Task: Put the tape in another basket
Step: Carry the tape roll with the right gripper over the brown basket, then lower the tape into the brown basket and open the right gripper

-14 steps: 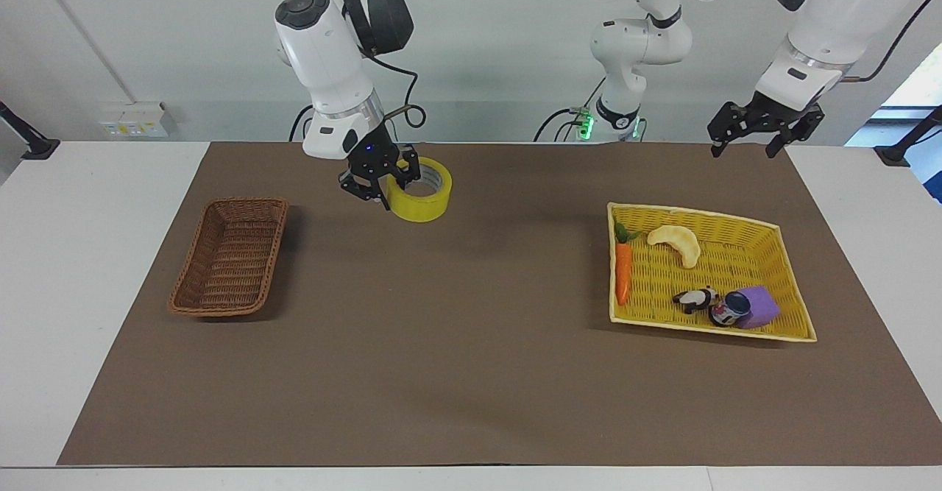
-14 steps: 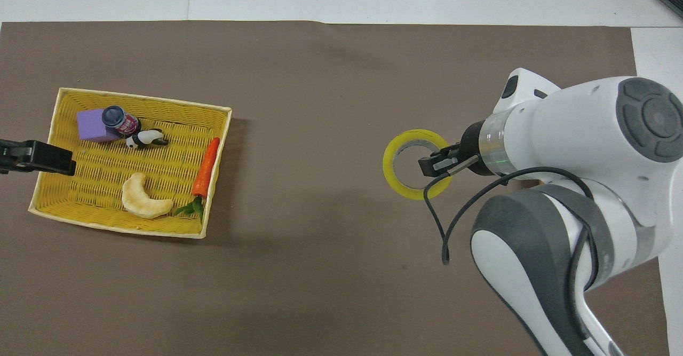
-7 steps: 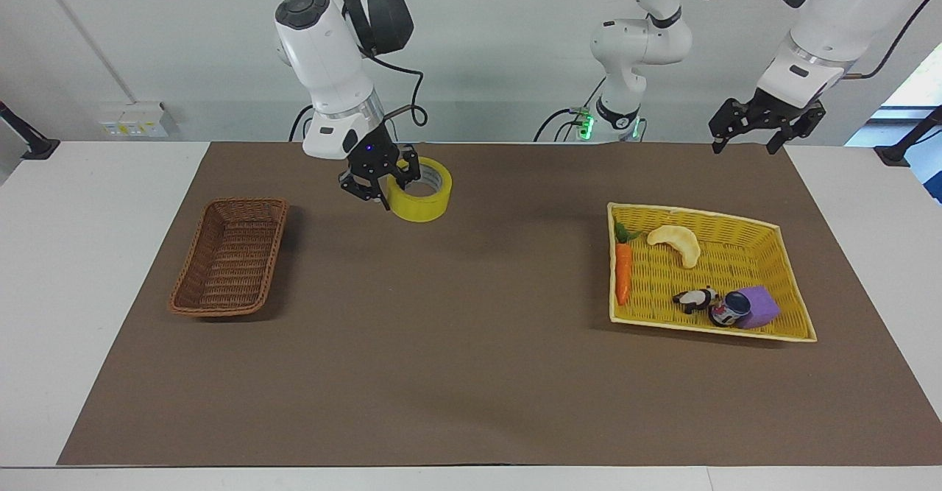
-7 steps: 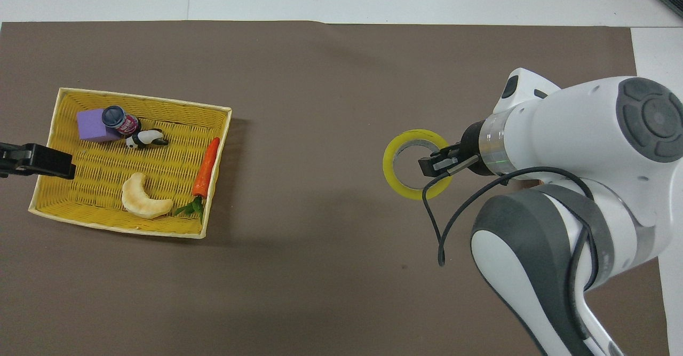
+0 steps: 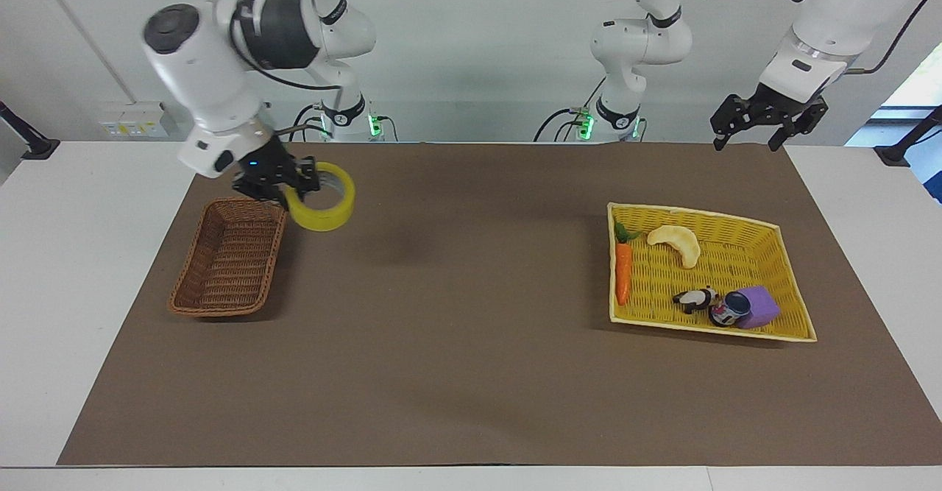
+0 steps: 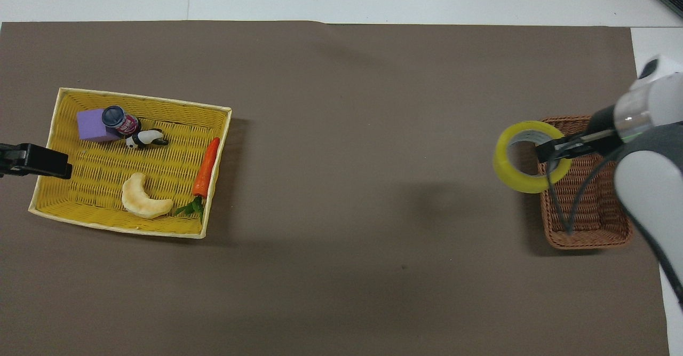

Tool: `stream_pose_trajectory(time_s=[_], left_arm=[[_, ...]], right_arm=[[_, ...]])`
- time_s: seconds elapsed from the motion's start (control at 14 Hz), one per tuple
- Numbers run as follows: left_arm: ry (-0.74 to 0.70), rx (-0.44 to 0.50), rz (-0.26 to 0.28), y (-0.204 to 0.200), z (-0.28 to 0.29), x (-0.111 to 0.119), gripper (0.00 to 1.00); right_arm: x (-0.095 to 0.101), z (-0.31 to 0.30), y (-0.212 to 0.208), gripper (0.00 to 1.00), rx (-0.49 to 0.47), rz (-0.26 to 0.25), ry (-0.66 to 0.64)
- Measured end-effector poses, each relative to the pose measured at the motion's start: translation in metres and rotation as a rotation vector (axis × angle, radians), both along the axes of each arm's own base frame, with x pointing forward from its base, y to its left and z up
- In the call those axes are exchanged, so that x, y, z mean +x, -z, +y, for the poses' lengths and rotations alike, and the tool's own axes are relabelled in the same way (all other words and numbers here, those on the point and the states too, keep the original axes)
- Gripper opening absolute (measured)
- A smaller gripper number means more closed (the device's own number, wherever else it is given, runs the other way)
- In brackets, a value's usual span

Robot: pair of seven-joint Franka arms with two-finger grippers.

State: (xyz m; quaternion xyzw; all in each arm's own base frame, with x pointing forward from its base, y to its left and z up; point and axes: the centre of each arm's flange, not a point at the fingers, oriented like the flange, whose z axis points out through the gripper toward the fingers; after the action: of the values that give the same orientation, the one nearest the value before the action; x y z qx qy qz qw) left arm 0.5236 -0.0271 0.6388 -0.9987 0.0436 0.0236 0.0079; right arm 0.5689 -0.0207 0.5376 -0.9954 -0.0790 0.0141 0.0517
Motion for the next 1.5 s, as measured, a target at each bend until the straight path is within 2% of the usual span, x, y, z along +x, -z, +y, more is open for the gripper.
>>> stream_pose_trajectory(time_s=[0.21,0.36,0.57,0.86,1.07,1.29,1.43,1.5], left_arm=[[0.001,0.000,0.000,0.000,0.000,0.000,1.00],[0.002,0.000,0.007,-0.001,-0.001,-0.002,1.00],[0.002,0.000,0.005,-0.002,-0.001,-0.003,1.00],[0.000,0.000,0.003,-0.004,0.000,-0.004,1.00],[0.000,0.000,0.002,-0.004,0.000,-0.004,1.00],[0.000,0.000,0.002,-0.004,0.000,-0.004,1.00],[0.000,0.000,0.002,-0.004,0.000,-0.004,1.00],[0.000,0.000,0.002,-0.004,0.000,-0.004,1.00]], right_arm=[[0.001,-0.011,0.006,0.28,-0.009,0.013,-0.008],[0.004,-0.035,0.025,0.28,-0.022,0.031,-0.040],[0.002,-0.106,0.075,0.28,-0.054,0.050,-0.068],[-0.003,-0.159,0.137,0.28,-0.082,0.045,-0.091],[0.006,-0.165,0.157,0.28,-0.099,0.017,-0.094],[0.006,-0.162,0.162,0.28,-0.095,0.024,-0.097],[0.004,-0.163,0.165,0.44,-0.093,0.031,-0.095],[0.004,-0.163,0.165,0.57,-0.093,0.031,-0.095]])
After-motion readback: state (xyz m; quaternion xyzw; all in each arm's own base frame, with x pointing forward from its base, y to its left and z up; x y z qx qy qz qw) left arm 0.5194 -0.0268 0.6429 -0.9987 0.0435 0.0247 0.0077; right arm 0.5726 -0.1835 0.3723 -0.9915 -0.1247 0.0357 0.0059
